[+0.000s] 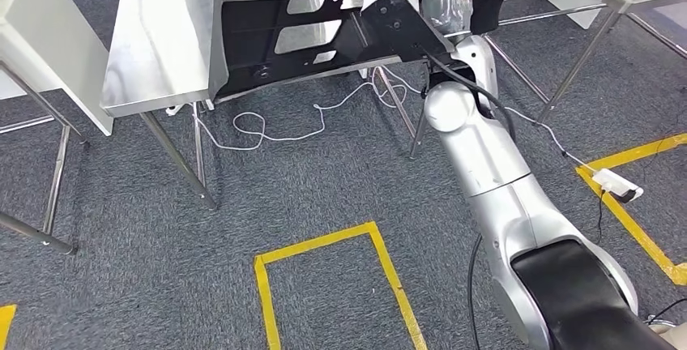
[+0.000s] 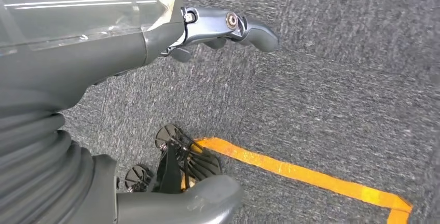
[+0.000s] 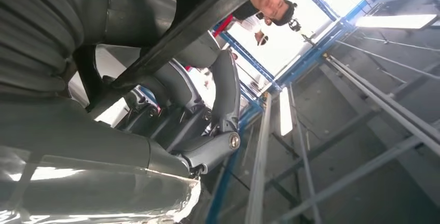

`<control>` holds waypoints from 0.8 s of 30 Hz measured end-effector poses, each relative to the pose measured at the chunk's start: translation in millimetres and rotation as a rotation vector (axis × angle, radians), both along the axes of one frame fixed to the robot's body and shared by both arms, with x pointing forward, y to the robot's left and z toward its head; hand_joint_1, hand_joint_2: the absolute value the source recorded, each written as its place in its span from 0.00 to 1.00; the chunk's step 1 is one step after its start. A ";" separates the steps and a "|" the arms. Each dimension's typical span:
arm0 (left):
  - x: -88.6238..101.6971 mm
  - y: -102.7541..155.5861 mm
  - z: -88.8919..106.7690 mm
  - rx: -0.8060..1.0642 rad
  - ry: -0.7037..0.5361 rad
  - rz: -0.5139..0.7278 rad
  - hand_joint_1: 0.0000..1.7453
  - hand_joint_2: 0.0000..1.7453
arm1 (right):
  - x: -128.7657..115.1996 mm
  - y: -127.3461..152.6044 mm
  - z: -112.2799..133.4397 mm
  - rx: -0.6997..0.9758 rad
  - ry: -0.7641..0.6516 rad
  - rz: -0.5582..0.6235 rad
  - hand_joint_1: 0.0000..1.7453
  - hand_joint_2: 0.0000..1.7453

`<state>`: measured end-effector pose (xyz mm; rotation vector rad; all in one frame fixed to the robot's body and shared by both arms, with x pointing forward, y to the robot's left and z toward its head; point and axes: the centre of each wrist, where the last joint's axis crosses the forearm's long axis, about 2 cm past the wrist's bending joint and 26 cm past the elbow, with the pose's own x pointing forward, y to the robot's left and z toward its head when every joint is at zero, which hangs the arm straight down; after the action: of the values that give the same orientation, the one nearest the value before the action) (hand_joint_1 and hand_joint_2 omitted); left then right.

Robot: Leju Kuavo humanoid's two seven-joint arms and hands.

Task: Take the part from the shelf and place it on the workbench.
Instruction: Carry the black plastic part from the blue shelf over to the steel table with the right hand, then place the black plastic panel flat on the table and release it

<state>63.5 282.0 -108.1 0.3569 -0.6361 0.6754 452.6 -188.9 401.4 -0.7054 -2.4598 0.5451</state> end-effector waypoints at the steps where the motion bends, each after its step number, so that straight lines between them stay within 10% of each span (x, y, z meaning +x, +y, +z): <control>1: 0.3 -0.6 0.1 -0.001 0.000 -0.001 0.00 1.00 | 0.1 -0.7 -0.8 -0.003 0.000 -0.001 1.00 1.00; 24: 0.9 -0.4 0.2 -0.009 0.019 -0.034 0.00 1.00 | -4.4 -5.9 -41.0 -0.014 0.069 -0.003 1.00 1.00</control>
<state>64.4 281.6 -108.0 0.3435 -0.6201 0.6418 448.2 -194.7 360.4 -0.6845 -2.3932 0.5764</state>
